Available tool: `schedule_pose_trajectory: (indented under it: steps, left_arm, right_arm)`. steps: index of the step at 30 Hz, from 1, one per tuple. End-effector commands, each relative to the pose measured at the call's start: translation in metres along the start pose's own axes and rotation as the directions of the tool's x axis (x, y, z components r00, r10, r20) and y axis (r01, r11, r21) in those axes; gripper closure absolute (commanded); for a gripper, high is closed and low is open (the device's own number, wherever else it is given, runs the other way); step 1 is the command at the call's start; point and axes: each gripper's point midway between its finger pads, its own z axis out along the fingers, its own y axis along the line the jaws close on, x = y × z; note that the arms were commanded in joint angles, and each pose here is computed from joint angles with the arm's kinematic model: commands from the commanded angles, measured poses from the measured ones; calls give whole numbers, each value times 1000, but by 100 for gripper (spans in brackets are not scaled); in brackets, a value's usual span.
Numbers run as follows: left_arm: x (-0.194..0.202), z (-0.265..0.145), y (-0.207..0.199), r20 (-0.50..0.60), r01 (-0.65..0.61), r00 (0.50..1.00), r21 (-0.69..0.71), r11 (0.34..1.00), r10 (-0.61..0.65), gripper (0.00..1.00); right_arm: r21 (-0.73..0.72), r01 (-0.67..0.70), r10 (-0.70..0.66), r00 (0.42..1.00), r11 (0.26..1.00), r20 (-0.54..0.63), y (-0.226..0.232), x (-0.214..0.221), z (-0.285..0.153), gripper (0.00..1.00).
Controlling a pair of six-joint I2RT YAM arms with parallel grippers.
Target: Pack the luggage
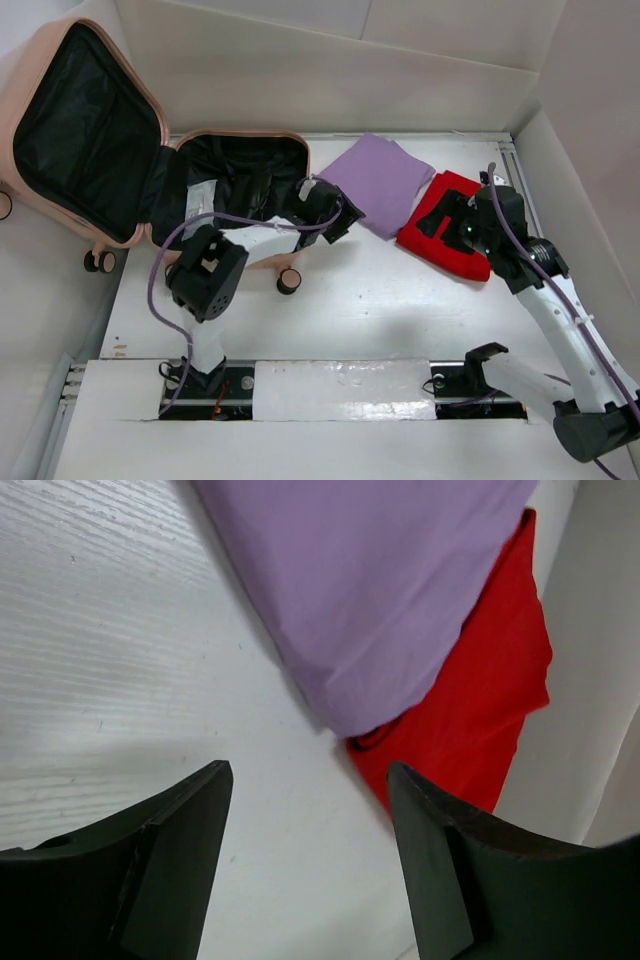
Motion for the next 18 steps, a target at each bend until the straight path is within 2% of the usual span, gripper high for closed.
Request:
schedule_pose_trajectory:
  steps: [1,5,8,14,17,18]
  left_arm:
    - [-8,29,-8,75,155,986,-30,987,-152,38]
    - [-10,58,14,126,237,967,-130,963,-221,38]
    - [-12,73,17,155,284,953,-148,947,-261,38]
    - [-21,100,28,235,278,947,-258,925,-218,38]
    - [-16,114,35,253,283,944,-288,915,-213,38]
    - [-3,117,35,251,258,950,-306,916,-183,38]
  right_arm:
    - [-70,17,-19,1000,997,-25,7,9,-11,23]
    - [-90,39,-43,998,995,-47,8,17,-20,23]
    - [-109,64,-68,997,992,-35,11,13,-32,23]
    - [-173,91,-100,994,981,-44,19,17,-49,23]
    - [-195,103,-110,994,975,-26,22,15,-58,23]
    - [-196,103,-110,994,975,-24,23,14,-61,23]
